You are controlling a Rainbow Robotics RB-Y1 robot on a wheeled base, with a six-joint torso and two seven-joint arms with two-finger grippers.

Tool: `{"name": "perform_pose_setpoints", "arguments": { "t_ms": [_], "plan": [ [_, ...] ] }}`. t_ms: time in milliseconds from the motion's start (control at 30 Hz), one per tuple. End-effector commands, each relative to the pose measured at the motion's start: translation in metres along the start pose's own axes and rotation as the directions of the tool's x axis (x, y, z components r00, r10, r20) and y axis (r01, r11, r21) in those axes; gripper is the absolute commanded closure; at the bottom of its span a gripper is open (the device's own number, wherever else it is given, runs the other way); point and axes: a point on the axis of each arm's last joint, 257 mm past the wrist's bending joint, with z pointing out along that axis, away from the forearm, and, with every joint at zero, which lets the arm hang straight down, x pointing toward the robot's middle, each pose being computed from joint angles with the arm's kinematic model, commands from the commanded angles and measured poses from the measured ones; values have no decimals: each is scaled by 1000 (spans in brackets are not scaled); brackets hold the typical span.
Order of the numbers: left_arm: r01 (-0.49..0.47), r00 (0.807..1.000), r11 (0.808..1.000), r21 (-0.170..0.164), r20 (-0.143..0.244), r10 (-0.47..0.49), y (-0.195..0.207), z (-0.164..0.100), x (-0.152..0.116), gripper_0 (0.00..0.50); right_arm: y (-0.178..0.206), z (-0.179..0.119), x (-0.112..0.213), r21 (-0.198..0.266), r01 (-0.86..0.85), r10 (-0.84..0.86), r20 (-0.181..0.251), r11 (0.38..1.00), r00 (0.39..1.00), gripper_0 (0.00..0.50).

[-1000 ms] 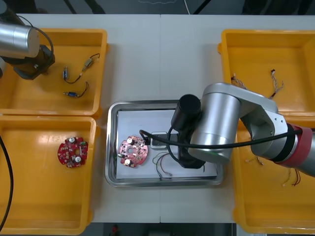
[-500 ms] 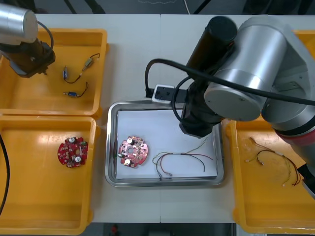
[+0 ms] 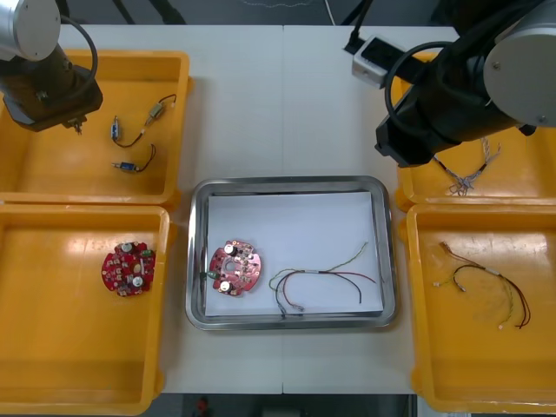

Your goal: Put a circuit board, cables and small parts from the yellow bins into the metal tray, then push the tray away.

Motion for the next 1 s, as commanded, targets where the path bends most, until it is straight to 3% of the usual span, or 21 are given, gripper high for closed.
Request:
{"name": "perform_pose_setpoints", "arguments": {
  "t_ms": [33, 233, 333, 533, 667, 833, 1000],
  "plan": [
    [-46, 999, 999, 9, 11, 46, 8, -30, 10, 500, -45, -14, 11, 56, -196, 196, 5, 979, 981, 0],
    [-78, 996, 989, 123, -39, 83, -36, -60, 56, 500, -80, -14, 29, 99, -437, 439, -1, 894, 898, 0],
    [-142, 987, 976, 165, -54, 153, -61, -70, 86, 500, -97, -14, 40, 117, -549, 552, 3, 828, 834, 0],
    [-229, 967, 949, 215, -60, 247, -96, -72, 129, 500, -130, -18, 61, 181, -684, 692, 25, 707, 722, 0],
    [-278, 951, 922, 271, -59, 304, -130, -70, 163, 500, -159, -14, 92, 251, -767, 789, 19, 591, 614, 0],
    [-346, 926, 894, 285, -52, 374, -149, -61, 196, 500, -178, -10, 121, 263, -838, 869, 4, 477, 496, 0],
    [-387, 903, 878, 283, -75, 422, -157, -46, 222, 500, -189, -7, 146, 265, -905, 938, 2, 333, 346, 0]
  ]
}}
